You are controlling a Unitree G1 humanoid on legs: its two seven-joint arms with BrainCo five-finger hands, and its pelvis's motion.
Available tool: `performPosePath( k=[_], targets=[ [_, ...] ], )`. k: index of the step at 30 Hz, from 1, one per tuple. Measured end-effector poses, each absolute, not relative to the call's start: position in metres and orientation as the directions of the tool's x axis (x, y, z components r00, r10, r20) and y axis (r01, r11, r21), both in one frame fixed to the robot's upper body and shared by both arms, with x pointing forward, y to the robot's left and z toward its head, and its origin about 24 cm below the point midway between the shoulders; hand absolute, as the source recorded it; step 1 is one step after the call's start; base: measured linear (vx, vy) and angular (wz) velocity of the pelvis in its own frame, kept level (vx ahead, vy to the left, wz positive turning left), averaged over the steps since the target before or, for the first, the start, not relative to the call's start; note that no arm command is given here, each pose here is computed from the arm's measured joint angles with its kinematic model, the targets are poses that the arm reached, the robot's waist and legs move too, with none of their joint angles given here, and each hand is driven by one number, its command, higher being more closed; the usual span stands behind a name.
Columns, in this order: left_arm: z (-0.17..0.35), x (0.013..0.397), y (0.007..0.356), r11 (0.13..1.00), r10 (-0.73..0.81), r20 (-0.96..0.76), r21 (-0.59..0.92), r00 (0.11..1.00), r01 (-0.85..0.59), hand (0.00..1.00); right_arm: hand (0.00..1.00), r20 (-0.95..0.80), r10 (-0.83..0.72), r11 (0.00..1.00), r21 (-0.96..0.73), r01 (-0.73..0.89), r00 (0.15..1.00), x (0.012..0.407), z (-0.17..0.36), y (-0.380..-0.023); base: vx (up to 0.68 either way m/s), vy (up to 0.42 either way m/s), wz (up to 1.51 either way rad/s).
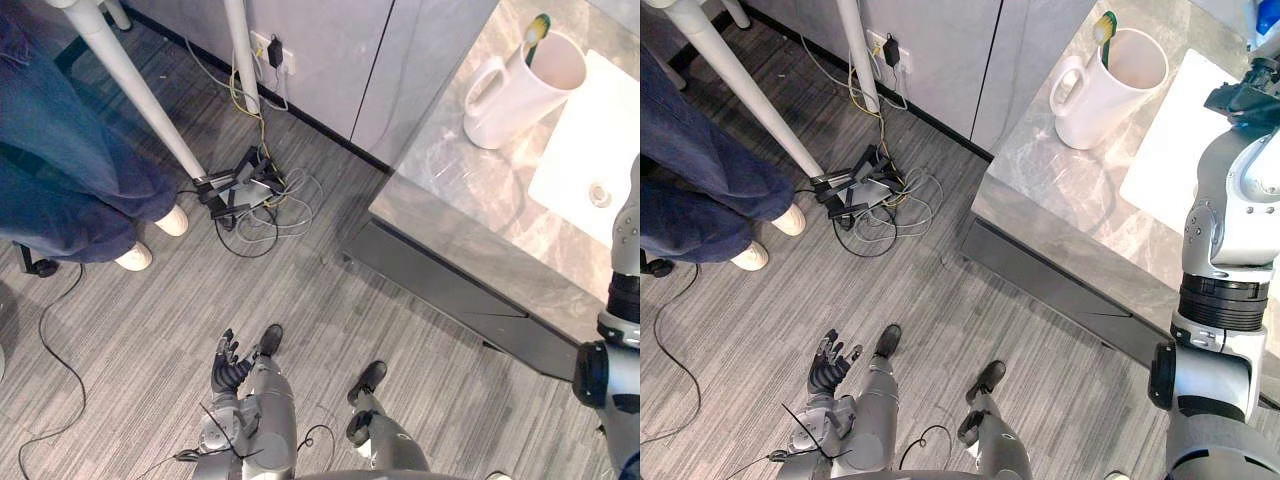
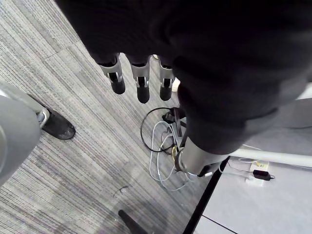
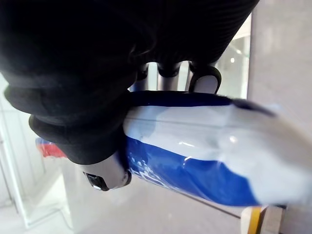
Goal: Organize washtable
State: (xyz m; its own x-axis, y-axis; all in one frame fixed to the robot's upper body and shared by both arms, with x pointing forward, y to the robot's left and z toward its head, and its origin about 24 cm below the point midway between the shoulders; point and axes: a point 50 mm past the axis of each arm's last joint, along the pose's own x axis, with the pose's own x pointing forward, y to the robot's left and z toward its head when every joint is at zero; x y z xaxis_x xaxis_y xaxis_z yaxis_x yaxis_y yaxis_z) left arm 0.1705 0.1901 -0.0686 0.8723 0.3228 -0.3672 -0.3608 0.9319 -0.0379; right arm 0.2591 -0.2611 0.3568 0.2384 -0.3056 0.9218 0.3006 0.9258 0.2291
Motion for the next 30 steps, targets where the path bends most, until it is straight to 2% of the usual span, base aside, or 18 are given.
performPosePath(
  k=[2, 8, 26, 30],
  targets=[
    [-0.068, 0.17, 0.192, 0.933, 0.324, -0.365, -0.03, 0.873, -0.359, 0.0, 1.0, 0.916, -0.308, 0.925, 0.225, 0.306, 0.257, 0.263, 0.355, -0.261, 0.0, 0.006, 0.03],
    [-0.068, 0.171, 0.193, 0.939, 0.31, -0.366, -0.028, 0.877, -0.344, 0.0, 1.0, 0.857, -0.291, 0.929, 0.146, 0.341, 0.425, 0.294, 0.333, -0.255, 0.01, 0.016, 0.05],
    [-0.068, 0.171, 0.191, 0.933, 0.308, -0.368, -0.064, 0.877, -0.355, 0.0, 1.0, 0.851, -0.279, 0.933, 0.129, 0.337, 0.445, 0.302, 0.336, -0.25, 0.0, 0.003, -0.01],
    [-0.063, 0.175, 0.191, 0.928, 0.31, -0.349, -0.089, 0.884, -0.361, 0.0, 1.0, 0.872, -0.271, 0.932, 0.133, 0.336, 0.408, 0.297, 0.347, -0.25, 0.0, 0.037, -0.11]
  ],
)
